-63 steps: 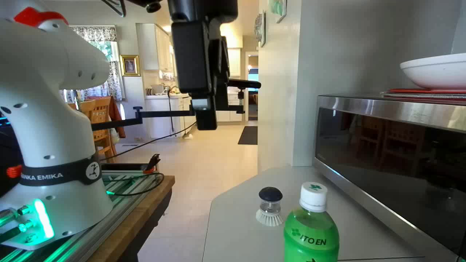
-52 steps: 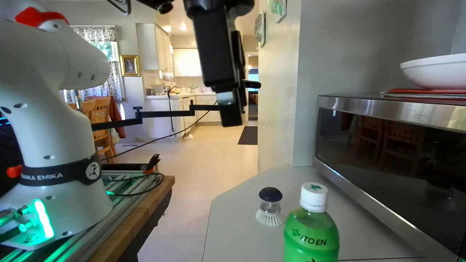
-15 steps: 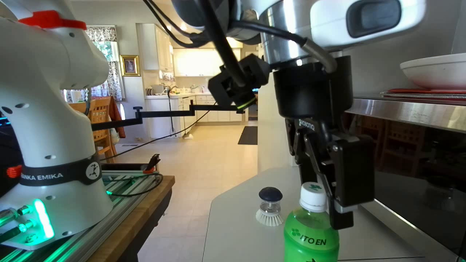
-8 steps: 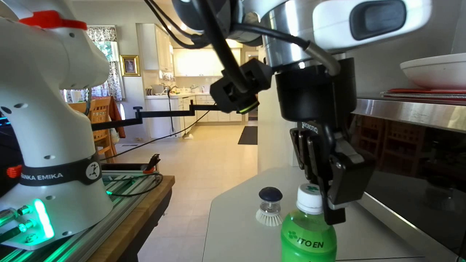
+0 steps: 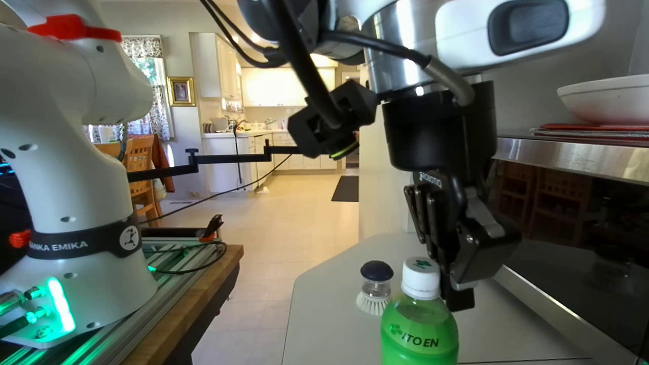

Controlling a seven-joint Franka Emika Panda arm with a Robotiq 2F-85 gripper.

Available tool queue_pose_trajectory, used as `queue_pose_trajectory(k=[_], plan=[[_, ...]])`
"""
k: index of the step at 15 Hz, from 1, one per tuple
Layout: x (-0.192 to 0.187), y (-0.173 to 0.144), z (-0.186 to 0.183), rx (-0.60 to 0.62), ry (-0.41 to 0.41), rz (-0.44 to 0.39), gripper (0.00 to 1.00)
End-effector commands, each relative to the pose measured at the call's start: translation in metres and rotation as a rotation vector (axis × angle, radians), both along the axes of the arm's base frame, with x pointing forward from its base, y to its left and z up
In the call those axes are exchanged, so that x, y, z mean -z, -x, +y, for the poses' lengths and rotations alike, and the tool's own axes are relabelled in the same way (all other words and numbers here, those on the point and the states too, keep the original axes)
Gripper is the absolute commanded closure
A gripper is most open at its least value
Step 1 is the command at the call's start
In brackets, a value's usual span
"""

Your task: Put the bottle on top of the microwave

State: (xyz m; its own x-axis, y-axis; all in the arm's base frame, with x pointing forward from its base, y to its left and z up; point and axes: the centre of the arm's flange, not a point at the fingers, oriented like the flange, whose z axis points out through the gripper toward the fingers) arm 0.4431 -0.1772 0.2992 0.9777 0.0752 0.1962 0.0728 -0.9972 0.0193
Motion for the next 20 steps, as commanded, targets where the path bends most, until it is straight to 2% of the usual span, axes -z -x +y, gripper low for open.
queue_pose_trajectory(k=[1,4,8,10,13,19,20], plan=[[-0.008,-0.004,-0.004,0.0,0.009,-0.002,0.54],[-0.026,-0.006,-0.006,0.009,0.015,0.006,0.31],[-0.039,-0.003,-0.006,0.011,-0.011,0.094,0.01],[-0.039,0.002,-0.003,0.012,-0.037,0.148,0.0],[-0.034,0.007,0.0,0.002,-0.051,0.186,0.0],[-0.026,0.007,0.002,-0.024,-0.017,0.143,0.0],[-0.025,0.007,0.003,-0.027,-0.016,0.141,0.15]])
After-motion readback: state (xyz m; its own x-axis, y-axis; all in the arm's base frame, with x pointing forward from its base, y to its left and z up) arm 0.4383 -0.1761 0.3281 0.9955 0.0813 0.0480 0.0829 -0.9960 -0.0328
